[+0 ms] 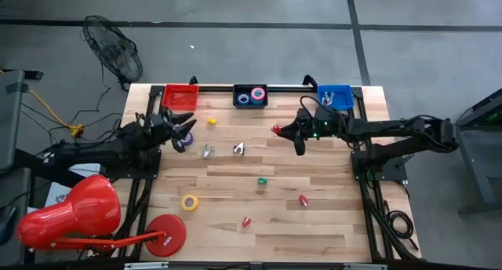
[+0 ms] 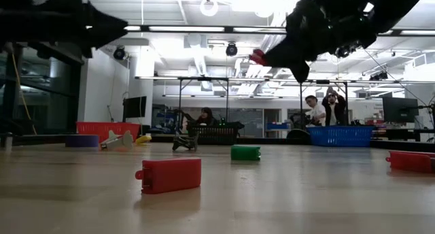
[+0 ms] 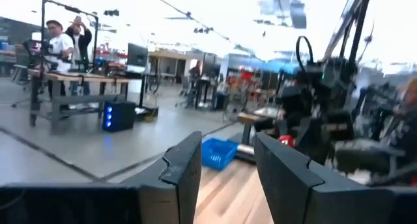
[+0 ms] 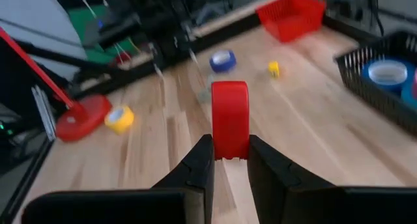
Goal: Pick and place Stapler, Stapler remover, tape
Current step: Put the top red stapler into the red bin
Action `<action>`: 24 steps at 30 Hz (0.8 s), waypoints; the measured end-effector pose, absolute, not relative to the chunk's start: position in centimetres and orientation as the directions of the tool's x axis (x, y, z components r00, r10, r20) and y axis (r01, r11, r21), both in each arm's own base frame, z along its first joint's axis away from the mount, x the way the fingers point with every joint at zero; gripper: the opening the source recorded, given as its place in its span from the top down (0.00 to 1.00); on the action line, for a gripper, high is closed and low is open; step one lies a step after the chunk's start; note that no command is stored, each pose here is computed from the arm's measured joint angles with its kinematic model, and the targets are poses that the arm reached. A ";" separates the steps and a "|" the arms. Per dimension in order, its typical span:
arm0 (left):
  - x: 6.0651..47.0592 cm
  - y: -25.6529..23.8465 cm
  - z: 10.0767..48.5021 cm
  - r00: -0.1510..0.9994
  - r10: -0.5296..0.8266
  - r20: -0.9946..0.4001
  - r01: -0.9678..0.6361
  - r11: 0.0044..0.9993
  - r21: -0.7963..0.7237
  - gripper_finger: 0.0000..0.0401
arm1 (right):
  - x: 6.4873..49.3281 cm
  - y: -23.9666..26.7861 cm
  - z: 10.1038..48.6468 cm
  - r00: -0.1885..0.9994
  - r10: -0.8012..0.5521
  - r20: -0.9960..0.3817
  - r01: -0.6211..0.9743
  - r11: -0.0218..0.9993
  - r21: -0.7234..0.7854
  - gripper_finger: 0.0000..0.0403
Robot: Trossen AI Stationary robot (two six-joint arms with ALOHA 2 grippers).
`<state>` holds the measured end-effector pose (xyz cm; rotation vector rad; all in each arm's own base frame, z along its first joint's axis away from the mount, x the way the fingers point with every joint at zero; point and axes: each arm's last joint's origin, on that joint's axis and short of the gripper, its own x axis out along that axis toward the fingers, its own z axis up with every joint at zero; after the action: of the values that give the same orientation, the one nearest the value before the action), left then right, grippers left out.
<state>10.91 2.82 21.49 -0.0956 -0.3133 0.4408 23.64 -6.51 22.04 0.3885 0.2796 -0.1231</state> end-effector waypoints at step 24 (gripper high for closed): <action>28.7 5.4 33.8 0.968 0.129 0.217 -0.155 0.982 0.105 0.66 | 25.9 -7.4 33.1 0.993 -0.120 0.006 0.120 0.992 0.049 0.85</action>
<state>28.75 5.42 33.82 0.1213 -0.2109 0.1439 25.95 -7.35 33.10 0.0487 -0.0092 -0.1203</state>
